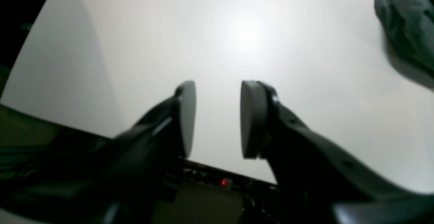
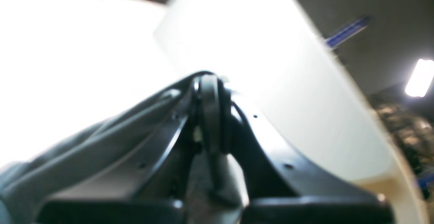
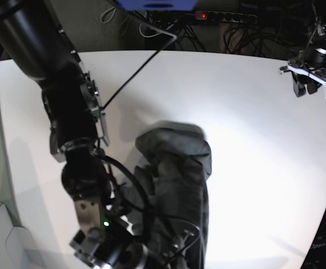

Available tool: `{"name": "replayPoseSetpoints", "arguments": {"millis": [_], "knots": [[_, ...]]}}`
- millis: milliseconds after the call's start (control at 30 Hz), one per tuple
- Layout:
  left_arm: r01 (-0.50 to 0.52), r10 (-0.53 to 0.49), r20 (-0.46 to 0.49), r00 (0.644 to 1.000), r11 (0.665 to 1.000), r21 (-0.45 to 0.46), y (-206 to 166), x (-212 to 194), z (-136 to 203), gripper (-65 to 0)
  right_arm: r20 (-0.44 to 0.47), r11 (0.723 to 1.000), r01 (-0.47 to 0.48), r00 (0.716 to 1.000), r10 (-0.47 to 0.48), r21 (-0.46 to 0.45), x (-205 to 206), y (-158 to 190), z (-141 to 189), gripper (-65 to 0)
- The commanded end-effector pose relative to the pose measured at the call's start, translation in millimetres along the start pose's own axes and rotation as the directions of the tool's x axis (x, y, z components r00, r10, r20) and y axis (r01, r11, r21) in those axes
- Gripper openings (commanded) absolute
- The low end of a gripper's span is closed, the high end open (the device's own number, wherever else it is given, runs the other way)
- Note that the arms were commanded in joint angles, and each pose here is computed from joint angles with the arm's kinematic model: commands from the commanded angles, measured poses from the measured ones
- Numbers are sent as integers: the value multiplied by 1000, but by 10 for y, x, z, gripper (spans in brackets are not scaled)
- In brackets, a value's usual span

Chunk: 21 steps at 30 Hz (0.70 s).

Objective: Layout the t-shirt on the table in an organized manner, then fold the t-shirt properly
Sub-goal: 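Lower the t-shirt back onto the table with the right gripper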

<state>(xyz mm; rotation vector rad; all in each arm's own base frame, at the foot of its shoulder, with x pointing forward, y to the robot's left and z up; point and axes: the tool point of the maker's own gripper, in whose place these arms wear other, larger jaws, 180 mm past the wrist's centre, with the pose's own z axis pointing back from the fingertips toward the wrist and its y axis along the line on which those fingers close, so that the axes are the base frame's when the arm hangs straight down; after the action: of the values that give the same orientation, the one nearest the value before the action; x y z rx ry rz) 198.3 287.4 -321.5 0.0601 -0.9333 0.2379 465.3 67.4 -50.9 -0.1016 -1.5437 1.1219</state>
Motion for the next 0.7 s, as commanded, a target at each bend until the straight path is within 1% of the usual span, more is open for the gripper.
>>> {"name": "replayPoseSetpoints", "arguments": {"millis": [0, 67, 133, 233, 300, 367, 400, 467, 567, 633, 667], "knots": [[15, -15, 37, 999, 1000, 3, 16, 111, 26, -433, 77, 1000, 10, 997, -9, -13, 252, -81, -40, -650], [15, -15, 37, 999, 1000, 3, 16, 111, 26, -433, 87, 998, 47, 995, -50, 37, 258, 57, -185, -650], [15, -15, 37, 999, 1000, 3, 16, 111, 26, -433, 82, 995, 61, 994, -68, 82, 230, 186, -304, -650], [15, -15, 37, 999, 1000, 3, 16, 111, 26, -433, 42, 982, 42, 998, -51, 183, 103, 543, -494, -650], [15, -15, 36, 999, 1000, 2, 11, 108, 25, -433, 21, 968, 16, 1000, -22, 249, 35, 774, -608, -630], [15, -15, 36, 999, 1000, 2, 11, 108, 25, -433, -8, 964, 32, 999, -31, 263, -67, 886, -704, -581], [15, -15, 36, 999, 1000, 2, 11, 108, 25, -433, -22, 965, 43, 999, -39, 260, -116, 925, -747, -541], [15, -15, 34, 999, 1000, -2, -3, 101, 22, -433, -28, 964, 56, 998, -51, 261, -164, 989, -796, -449], [15, -15, 31, 999, 1000, -5, -13, 93, 20, -433, -19, 966, 69, 998, -66, 248, -149, 974, -788, -299], [15, -15, 31, 999, 1000, -5, -13, 93, 20, -433, 19, 970, 59, 998, -65, 236, -30, 954, -736, -249], [15, -15, 31, 999, 1000, -5, -13, 93, 20, -433, 44, 971, 55, 997, -67, 231, 41, 963, -690, -246]]}}
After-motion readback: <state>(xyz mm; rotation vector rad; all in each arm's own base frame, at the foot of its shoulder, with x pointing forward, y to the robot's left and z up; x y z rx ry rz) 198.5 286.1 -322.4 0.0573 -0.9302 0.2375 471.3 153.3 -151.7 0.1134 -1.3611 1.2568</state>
